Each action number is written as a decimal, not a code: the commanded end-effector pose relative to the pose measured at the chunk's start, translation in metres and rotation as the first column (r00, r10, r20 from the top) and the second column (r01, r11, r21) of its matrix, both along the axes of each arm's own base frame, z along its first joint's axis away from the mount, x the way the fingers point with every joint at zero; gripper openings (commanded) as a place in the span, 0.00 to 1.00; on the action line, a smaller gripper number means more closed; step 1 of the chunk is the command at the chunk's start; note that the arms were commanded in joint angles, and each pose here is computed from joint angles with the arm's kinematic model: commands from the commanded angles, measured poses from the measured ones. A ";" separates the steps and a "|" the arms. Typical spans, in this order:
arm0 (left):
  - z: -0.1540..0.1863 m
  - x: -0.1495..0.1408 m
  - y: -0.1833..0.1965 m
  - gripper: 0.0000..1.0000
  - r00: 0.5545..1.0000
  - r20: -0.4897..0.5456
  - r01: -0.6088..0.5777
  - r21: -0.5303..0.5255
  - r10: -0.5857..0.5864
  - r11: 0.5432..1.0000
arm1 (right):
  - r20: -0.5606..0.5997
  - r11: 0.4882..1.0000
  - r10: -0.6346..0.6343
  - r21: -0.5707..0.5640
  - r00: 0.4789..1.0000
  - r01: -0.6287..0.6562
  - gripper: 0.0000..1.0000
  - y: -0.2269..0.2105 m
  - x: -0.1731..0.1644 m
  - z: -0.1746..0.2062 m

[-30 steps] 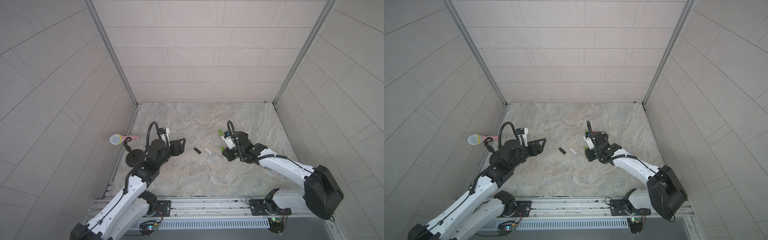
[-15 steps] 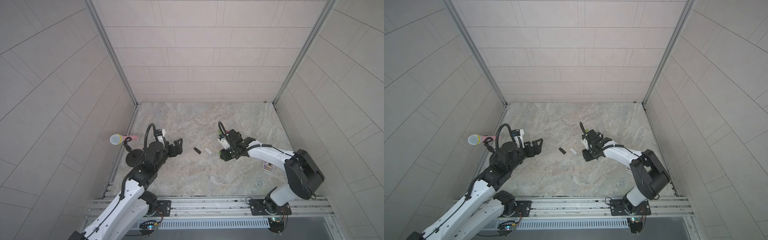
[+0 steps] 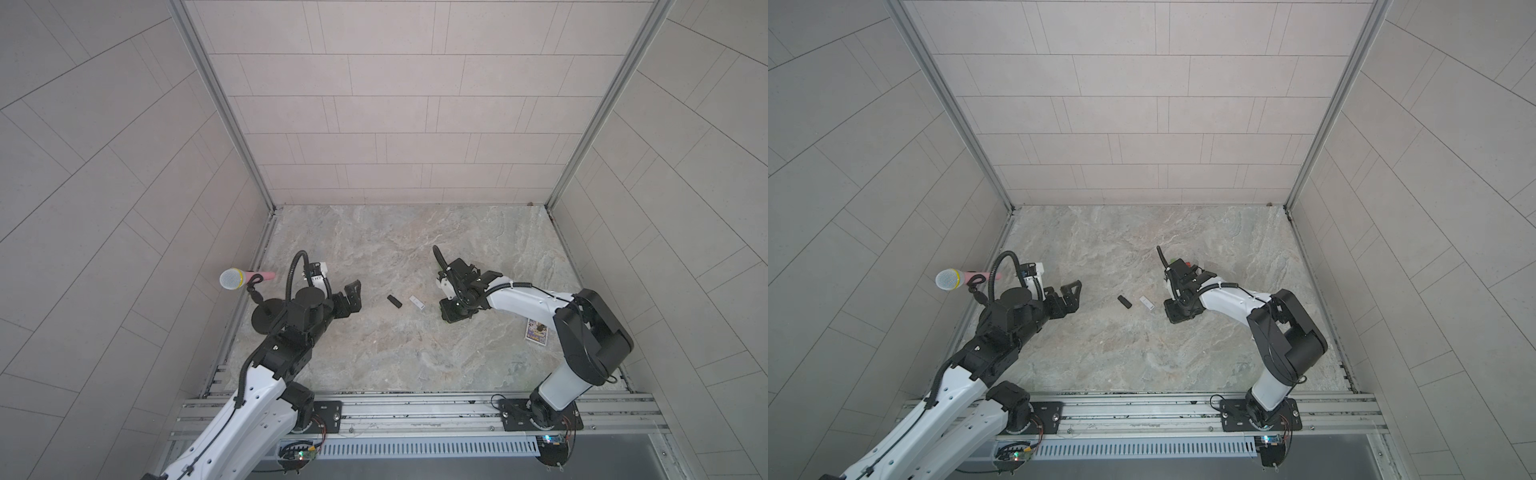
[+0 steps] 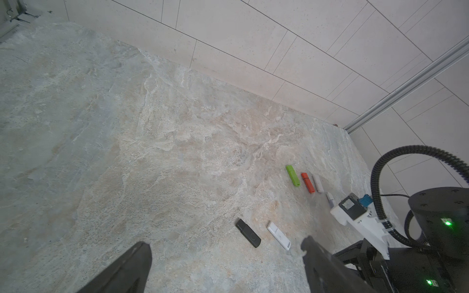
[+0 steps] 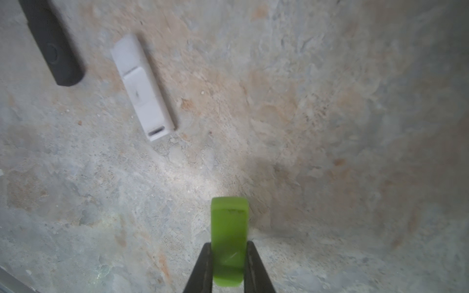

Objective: Close the usb drive cover
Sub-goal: Place the USB drive at the center of the board, then reset both arms

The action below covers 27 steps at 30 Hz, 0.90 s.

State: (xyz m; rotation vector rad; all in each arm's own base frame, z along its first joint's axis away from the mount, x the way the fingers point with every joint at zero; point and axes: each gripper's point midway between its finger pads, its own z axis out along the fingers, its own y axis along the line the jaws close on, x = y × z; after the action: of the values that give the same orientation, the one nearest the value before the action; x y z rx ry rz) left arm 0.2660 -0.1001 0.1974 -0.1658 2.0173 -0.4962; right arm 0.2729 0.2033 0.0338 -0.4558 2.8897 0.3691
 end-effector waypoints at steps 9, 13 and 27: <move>-0.006 0.000 0.010 1.00 1.000 0.003 -0.023 0.060 0.023 0.998 | -0.020 0.992 -0.042 -0.123 0.999 0.039 0.29 -0.009 0.004 -0.006; -0.006 0.003 0.014 1.00 0.999 0.011 -0.041 0.083 0.040 0.996 | 0.083 0.996 -0.037 -0.079 0.996 0.043 0.52 -0.007 0.012 0.029; -0.003 0.030 0.081 1.00 0.938 0.104 -0.345 0.360 0.330 0.867 | 0.808 0.860 -0.192 -0.135 0.557 0.491 0.75 -0.157 0.060 0.164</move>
State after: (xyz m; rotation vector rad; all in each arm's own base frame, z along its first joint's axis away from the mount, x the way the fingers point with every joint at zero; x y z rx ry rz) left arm 0.2873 -0.0469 0.1740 -0.2080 2.0401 -0.0630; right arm 0.3253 0.0915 0.1908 -0.1189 2.2067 -0.1235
